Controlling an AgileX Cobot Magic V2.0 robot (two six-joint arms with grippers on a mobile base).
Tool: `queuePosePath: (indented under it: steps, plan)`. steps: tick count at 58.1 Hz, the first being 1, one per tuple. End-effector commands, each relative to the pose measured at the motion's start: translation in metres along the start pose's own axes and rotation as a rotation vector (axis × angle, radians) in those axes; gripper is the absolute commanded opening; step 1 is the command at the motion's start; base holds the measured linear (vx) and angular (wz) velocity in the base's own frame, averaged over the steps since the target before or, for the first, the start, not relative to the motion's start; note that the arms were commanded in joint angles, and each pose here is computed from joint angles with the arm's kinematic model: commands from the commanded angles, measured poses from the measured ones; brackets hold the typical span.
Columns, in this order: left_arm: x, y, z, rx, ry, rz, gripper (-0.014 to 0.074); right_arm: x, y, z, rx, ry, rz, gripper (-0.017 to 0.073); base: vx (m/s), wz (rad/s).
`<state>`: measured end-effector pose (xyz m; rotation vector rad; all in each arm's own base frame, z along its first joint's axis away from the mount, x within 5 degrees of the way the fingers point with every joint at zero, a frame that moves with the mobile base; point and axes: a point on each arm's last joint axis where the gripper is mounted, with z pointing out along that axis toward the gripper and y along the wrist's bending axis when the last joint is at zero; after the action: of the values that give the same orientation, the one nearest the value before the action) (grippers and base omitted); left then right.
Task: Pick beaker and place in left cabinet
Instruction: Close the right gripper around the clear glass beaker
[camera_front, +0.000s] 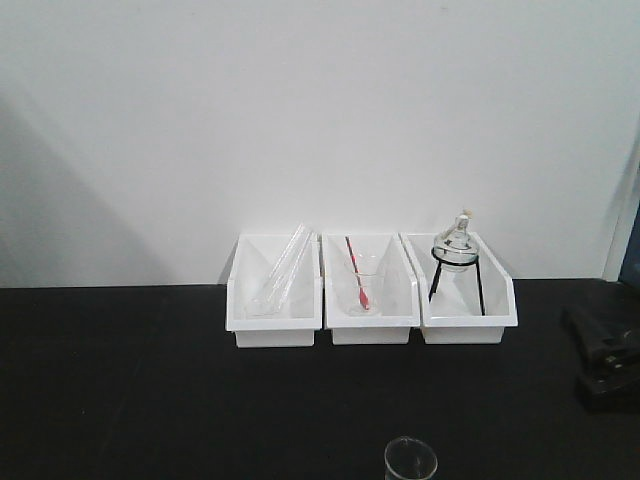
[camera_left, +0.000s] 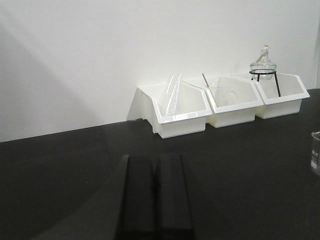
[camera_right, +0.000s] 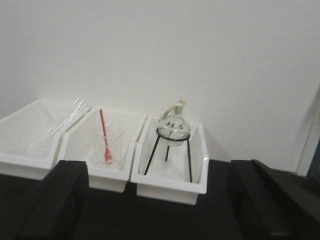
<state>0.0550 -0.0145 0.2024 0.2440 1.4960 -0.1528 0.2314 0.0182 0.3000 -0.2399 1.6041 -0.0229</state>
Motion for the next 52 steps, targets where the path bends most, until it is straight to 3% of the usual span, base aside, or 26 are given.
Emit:
queuePosePath:
  steps: [1,8,12,20,29,43,52]
  plan:
    - [-0.003,0.000,-0.001,-0.004,-0.087,-0.012,0.0001,-0.006,0.005,0.013,-0.068,-0.083,0.040,0.0594,0.00,0.00]
    - [-0.003,0.000,-0.001,-0.004,-0.087,-0.012,0.0001,0.028,0.021,0.020,-0.202,-0.043,0.031,0.0594,0.00,0.00]
    - [-0.003,0.000,-0.001,-0.004,-0.087,-0.012,0.0001,0.052,0.032,0.019,-0.275,-0.033,0.053,0.0594,0.00,0.00]
    - [-0.003,0.000,-0.001,-0.004,-0.087,-0.012,0.0001,0.091,0.045,0.018,-0.358,-0.014,0.130,0.0594,0.00,0.00]
    - [-0.003,0.000,-0.001,-0.004,-0.087,-0.012,0.0001,0.120,0.055,0.027,-0.434,-0.008,0.148,0.0594,0.00,0.00]
    - [-0.003,0.000,-0.001,-0.004,-0.087,-0.012,0.0001,0.158,0.065,0.039,-0.482,-0.021,0.085,0.0594,0.00,0.00]
    - [-0.003,0.000,-0.001,-0.004,-0.087,-0.012,0.0001,0.172,0.070,0.051,-0.534,0.005,0.083,0.0594,0.00,0.00]
